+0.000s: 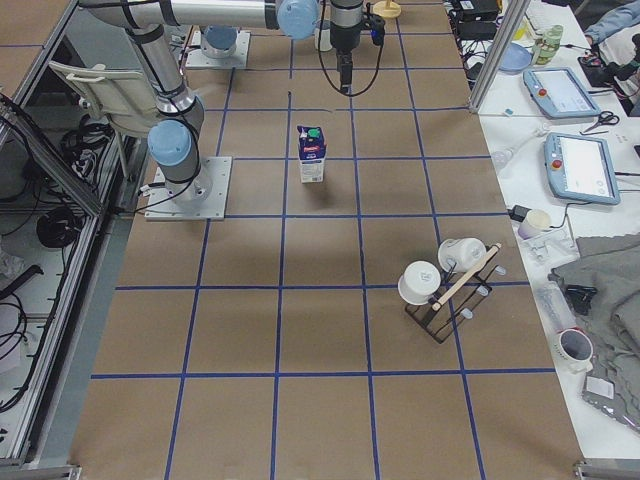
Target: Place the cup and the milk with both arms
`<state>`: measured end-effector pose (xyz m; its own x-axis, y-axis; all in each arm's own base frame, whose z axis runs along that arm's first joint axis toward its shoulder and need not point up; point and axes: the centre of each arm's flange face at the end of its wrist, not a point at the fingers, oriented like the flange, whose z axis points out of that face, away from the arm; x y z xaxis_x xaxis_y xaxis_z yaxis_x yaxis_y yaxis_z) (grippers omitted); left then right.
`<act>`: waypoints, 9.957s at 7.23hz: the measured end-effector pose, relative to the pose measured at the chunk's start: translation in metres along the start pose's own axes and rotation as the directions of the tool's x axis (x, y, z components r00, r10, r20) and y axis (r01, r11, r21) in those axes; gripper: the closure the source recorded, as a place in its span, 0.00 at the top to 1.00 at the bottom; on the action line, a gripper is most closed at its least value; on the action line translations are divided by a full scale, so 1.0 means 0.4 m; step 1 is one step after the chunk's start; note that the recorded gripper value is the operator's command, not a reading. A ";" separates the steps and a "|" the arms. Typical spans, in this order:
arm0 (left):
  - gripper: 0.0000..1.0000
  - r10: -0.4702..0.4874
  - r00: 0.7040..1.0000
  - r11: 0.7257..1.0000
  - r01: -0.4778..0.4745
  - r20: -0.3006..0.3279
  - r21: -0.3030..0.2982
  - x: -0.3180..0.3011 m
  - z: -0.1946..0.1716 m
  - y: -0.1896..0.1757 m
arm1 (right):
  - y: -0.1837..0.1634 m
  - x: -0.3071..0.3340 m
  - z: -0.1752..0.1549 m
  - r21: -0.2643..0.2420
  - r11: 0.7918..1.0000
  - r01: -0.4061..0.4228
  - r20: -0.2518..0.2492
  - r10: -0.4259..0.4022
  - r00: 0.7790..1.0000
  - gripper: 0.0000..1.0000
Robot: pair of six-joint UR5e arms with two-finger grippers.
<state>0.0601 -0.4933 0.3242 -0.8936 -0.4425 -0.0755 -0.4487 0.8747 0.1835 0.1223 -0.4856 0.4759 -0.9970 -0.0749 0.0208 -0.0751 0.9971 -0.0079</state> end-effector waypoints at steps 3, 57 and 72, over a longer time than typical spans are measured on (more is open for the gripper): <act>1.00 -0.047 0.999 0.997 0.048 0.008 -0.063 0.000 0.090 0.020 | 0.009 0.021 0.038 -0.038 0.996 0.079 -0.017 -0.080 0.997 1.00; 1.00 0.316 0.949 0.927 -0.304 -0.019 0.221 0.398 -0.339 0.068 | -0.349 -0.341 0.310 -0.082 0.989 -0.123 0.072 0.129 0.989 0.77; 1.00 0.335 0.942 0.921 -0.324 -0.017 0.216 0.346 -0.367 0.197 | -0.111 -0.159 -0.115 0.124 0.988 -0.087 0.031 0.084 0.996 1.00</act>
<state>-0.0966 -0.5144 0.4720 -0.9919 -0.1269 0.0067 -0.1270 0.9917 -0.0182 0.1898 -0.5245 0.5210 -0.9999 0.0087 -0.0113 0.0102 0.9909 -0.1340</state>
